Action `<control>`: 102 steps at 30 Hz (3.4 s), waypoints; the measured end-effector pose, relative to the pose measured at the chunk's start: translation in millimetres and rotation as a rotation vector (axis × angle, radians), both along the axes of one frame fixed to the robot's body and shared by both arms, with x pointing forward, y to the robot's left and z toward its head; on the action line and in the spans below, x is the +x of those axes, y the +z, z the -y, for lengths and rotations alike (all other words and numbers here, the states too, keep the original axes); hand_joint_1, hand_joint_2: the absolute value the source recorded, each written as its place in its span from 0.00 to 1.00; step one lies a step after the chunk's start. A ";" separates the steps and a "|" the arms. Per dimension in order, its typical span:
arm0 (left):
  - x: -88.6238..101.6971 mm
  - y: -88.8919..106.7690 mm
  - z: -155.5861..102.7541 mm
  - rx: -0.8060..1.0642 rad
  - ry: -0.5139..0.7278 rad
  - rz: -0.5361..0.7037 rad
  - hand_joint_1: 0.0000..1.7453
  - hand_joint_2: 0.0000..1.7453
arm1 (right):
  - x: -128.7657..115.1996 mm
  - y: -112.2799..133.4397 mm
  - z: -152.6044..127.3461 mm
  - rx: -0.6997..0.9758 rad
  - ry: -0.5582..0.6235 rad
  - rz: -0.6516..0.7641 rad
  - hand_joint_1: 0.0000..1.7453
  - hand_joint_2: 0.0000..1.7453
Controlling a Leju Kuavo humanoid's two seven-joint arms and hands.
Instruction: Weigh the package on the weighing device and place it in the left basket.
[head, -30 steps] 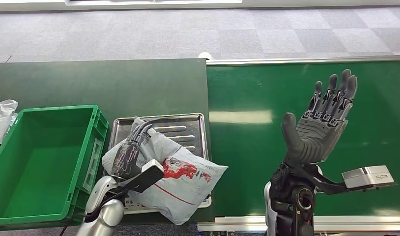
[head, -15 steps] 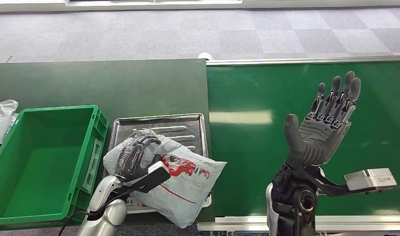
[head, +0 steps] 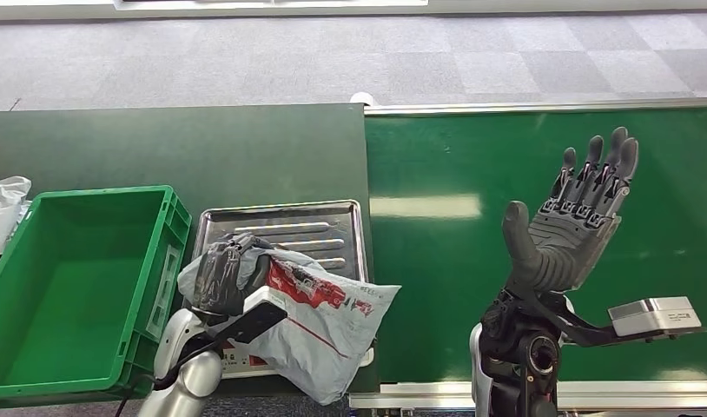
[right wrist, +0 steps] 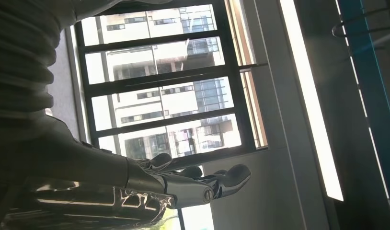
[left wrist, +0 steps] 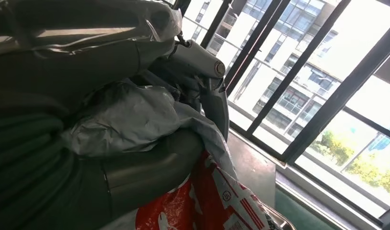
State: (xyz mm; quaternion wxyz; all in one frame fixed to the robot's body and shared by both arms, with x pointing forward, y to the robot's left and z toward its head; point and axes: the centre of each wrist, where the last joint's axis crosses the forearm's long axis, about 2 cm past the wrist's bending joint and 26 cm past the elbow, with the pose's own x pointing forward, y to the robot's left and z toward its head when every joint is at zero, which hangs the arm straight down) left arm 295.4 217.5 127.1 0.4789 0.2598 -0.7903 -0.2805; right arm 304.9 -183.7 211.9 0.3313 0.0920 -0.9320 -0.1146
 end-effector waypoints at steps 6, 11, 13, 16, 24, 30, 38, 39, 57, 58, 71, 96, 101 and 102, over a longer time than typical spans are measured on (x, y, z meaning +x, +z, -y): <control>-3.1 18.3 -0.3 -0.099 0.043 0.228 1.00 1.00 | 0.3 -0.2 -2.1 0.005 0.004 -0.003 0.00 1.00; -5.1 54.3 1.1 -0.195 0.062 0.433 1.00 1.00 | 2.8 -5.9 -9.0 0.021 0.022 -0.015 0.00 1.00; -5.9 67.1 2.1 -0.203 0.060 0.498 1.00 1.00 | 4.2 -9.0 -12.1 0.027 0.028 -0.020 0.00 1.00; -5.7 83.7 2.4 -0.204 0.060 0.594 1.00 1.00 | 6.7 -12.5 -15.0 0.033 0.032 -0.028 0.00 1.00; 0.6 106.6 -5.3 -0.182 0.089 0.715 1.00 1.00 | 9.2 -18.3 -19.6 0.032 0.044 -0.051 0.00 1.00; 27.0 124.9 -37.7 -0.098 0.187 0.707 1.00 1.00 | 11.5 -19.9 -22.1 0.036 0.054 -0.060 0.00 1.00; 69.2 137.8 -96.8 0.182 0.348 0.647 1.00 1.00 | 13.1 -22.8 -23.0 0.029 0.057 -0.071 0.00 1.00; 74.6 140.0 -104.7 0.216 0.368 0.641 1.00 1.00 | 13.2 -23.3 -22.8 0.028 0.056 -0.073 0.00 1.00; 112.2 170.1 -189.8 0.430 0.552 0.535 0.99 1.00 | 14.9 -28.4 -14.7 0.006 0.020 -0.092 0.00 1.00; 114.0 174.5 -195.3 0.431 0.561 0.519 0.98 1.00 | 15.1 -29.3 -13.7 -0.001 0.016 -0.095 0.00 1.00; 126.4 207.8 -274.7 0.354 0.618 0.431 0.91 1.00 | 13.7 -47.2 -0.5 -0.035 -0.021 -0.150 0.00 1.00; 82.2 166.4 -302.7 -0.055 0.220 0.239 0.96 1.00 | 8.3 -69.1 19.4 -0.056 -0.069 -0.217 0.00 1.00; 60.0 143.5 -317.1 -0.183 -0.035 0.113 0.98 1.00 | 6.7 -73.3 26.2 -0.061 -0.086 -0.229 0.00 1.00; 55.0 136.8 -319.2 -0.200 -0.058 0.102 0.97 1.00 | 5.7 -74.9 27.8 -0.063 -0.089 -0.234 0.00 1.00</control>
